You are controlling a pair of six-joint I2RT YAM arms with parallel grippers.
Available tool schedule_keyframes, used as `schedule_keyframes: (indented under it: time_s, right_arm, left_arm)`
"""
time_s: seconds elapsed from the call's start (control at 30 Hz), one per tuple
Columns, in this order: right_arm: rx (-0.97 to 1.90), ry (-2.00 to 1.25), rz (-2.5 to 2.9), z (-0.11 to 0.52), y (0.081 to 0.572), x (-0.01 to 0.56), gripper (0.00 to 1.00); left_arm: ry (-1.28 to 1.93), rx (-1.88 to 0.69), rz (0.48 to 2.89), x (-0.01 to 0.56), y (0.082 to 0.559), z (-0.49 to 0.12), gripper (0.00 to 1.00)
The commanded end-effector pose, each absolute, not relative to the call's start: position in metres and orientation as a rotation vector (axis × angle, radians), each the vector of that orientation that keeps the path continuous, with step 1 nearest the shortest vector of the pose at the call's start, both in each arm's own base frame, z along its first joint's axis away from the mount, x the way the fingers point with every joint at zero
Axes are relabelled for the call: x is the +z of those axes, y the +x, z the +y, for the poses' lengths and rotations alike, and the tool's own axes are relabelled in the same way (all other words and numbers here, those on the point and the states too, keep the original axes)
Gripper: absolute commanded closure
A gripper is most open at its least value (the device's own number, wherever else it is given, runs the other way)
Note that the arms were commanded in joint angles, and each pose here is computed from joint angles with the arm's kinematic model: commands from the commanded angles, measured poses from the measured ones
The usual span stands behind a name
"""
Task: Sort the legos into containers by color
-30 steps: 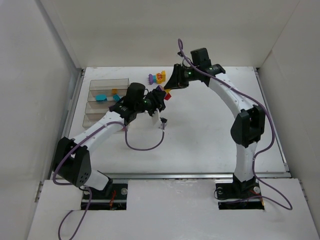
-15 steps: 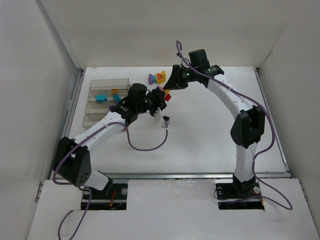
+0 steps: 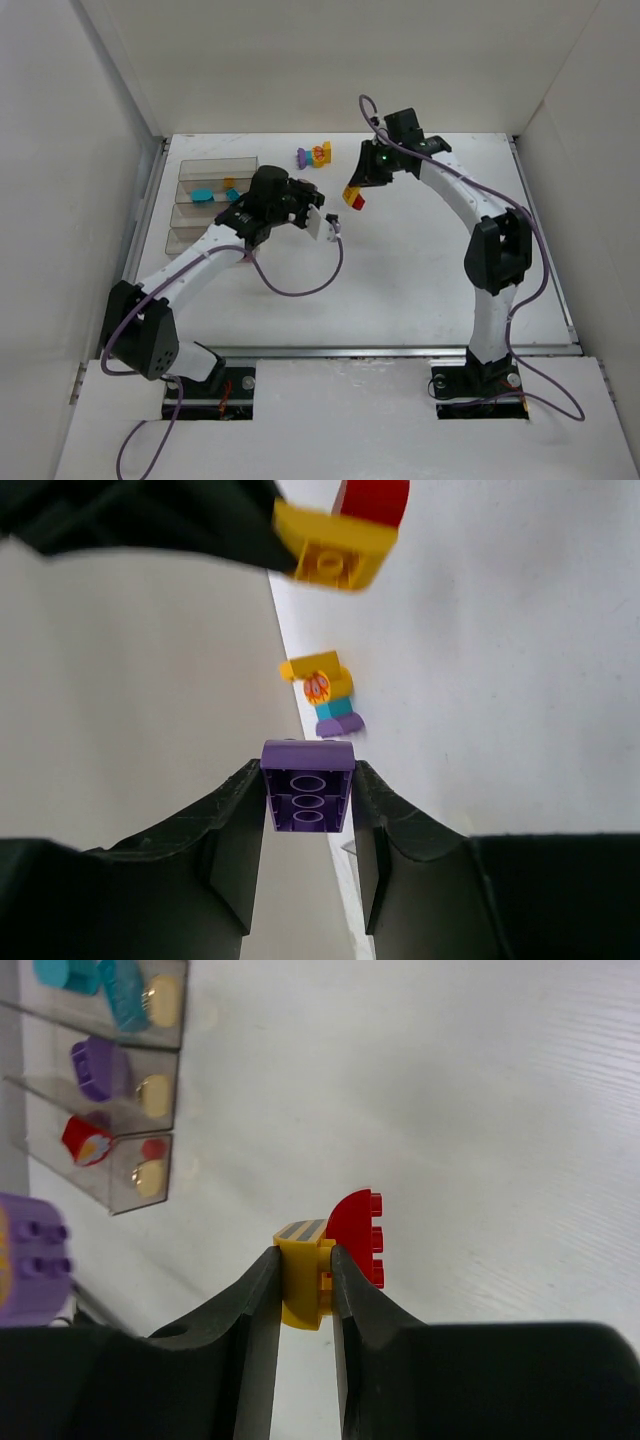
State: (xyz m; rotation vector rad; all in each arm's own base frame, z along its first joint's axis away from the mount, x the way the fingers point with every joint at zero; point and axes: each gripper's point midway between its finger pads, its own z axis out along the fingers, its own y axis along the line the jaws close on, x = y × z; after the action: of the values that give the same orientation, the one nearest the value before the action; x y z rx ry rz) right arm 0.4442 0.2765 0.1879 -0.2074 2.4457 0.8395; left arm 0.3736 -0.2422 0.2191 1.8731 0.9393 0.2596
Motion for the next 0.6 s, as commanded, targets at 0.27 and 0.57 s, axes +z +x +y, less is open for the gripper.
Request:
schedule_keyframes:
  time_s: [0.27, 0.57]
  right_arm:
    - [0.799, -0.163, 2.426, 0.259, 0.464, 0.183, 1.0]
    - [0.863, -0.193, 2.412, 0.266, 0.458, 0.185, 1.0]
  left_arm:
    - [1.521, 0.114, 1.309, 0.264, 0.39, -0.205, 1.0]
    - [0.814, -0.281, 1.992, 0.215, 0.443, -0.06, 1.0]
